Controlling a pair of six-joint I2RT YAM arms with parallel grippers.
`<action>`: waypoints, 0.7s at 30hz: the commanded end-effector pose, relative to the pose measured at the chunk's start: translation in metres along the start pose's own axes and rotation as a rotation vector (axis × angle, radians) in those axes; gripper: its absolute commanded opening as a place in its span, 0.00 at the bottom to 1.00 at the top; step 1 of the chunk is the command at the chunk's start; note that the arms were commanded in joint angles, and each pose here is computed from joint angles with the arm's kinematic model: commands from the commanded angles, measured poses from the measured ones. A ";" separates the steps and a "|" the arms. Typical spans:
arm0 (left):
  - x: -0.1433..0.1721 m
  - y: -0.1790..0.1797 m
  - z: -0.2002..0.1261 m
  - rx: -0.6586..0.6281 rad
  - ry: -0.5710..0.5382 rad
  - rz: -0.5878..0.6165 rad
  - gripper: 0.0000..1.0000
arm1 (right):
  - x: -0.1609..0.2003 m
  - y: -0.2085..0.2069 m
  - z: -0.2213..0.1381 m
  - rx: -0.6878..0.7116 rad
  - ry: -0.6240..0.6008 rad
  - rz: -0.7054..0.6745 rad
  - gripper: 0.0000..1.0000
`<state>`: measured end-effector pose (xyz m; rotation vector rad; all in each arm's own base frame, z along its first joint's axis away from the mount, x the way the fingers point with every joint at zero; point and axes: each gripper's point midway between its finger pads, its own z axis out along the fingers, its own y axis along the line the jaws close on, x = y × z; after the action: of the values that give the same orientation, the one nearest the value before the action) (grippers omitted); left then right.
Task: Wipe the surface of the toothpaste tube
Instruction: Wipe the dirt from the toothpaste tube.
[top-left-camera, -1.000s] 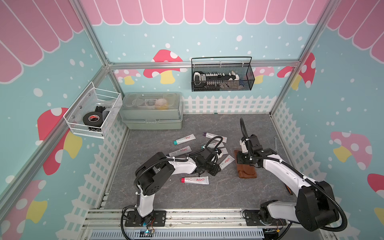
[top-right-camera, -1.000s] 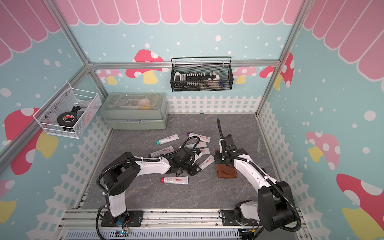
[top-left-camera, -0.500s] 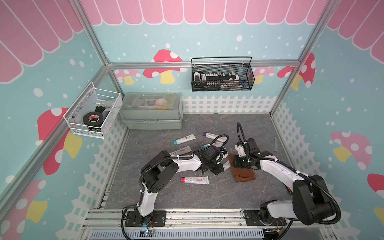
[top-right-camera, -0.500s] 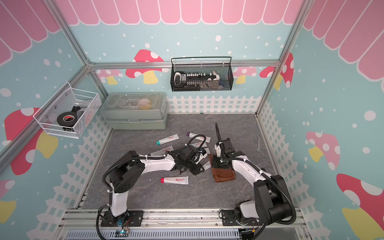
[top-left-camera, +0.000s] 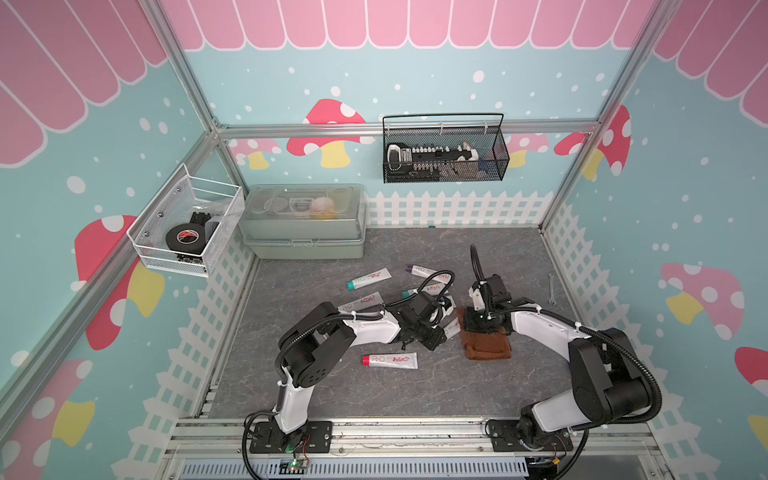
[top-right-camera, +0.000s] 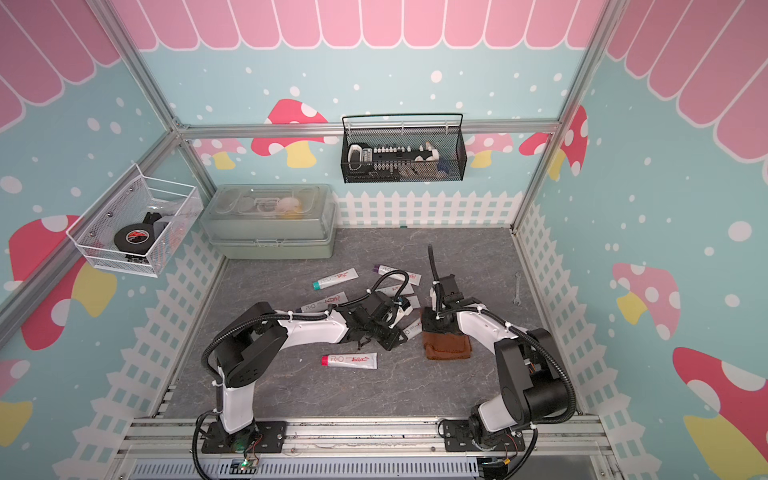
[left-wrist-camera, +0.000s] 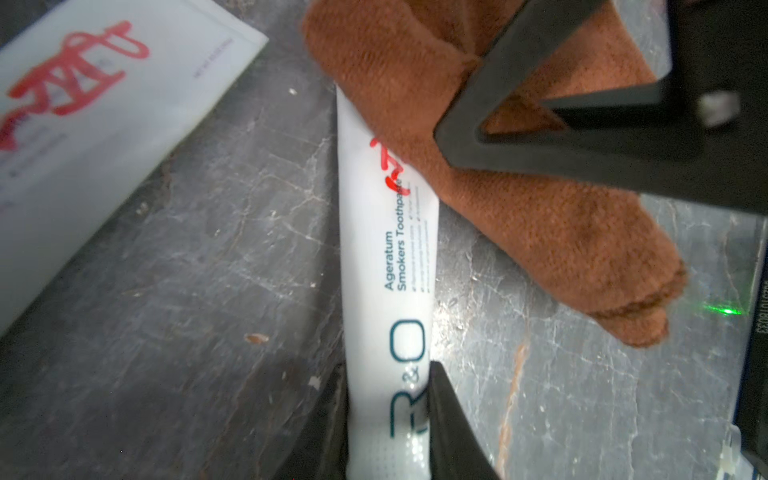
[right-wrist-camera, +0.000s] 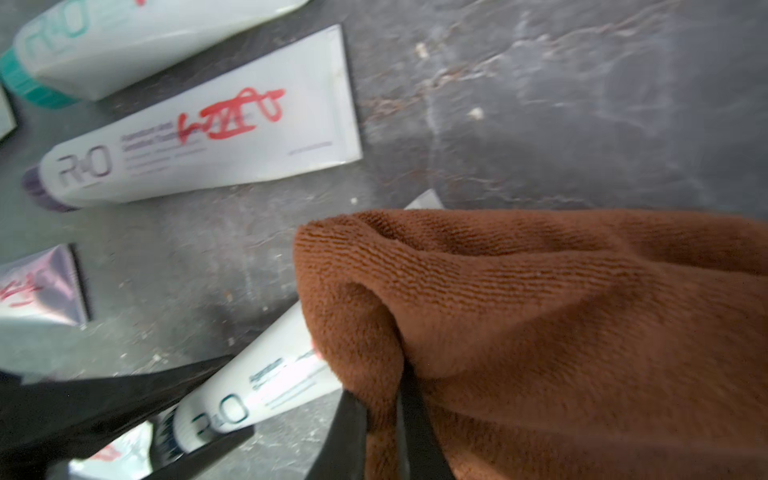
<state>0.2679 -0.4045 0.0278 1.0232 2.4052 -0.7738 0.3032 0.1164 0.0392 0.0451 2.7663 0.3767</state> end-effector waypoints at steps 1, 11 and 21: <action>0.022 0.001 0.000 -0.004 0.069 -0.008 0.22 | 0.006 -0.036 0.002 0.179 0.012 0.039 0.09; 0.025 -0.005 0.007 0.005 0.099 0.015 0.22 | -0.022 0.022 -0.030 -0.092 -0.052 -0.026 0.10; 0.024 -0.006 0.012 0.004 0.093 0.011 0.20 | 0.001 0.025 0.008 -0.146 0.092 -0.005 0.09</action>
<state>0.2608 -0.4104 0.0281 1.0631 2.4048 -0.7744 0.3115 0.1440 0.0516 -0.0064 2.7616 0.6003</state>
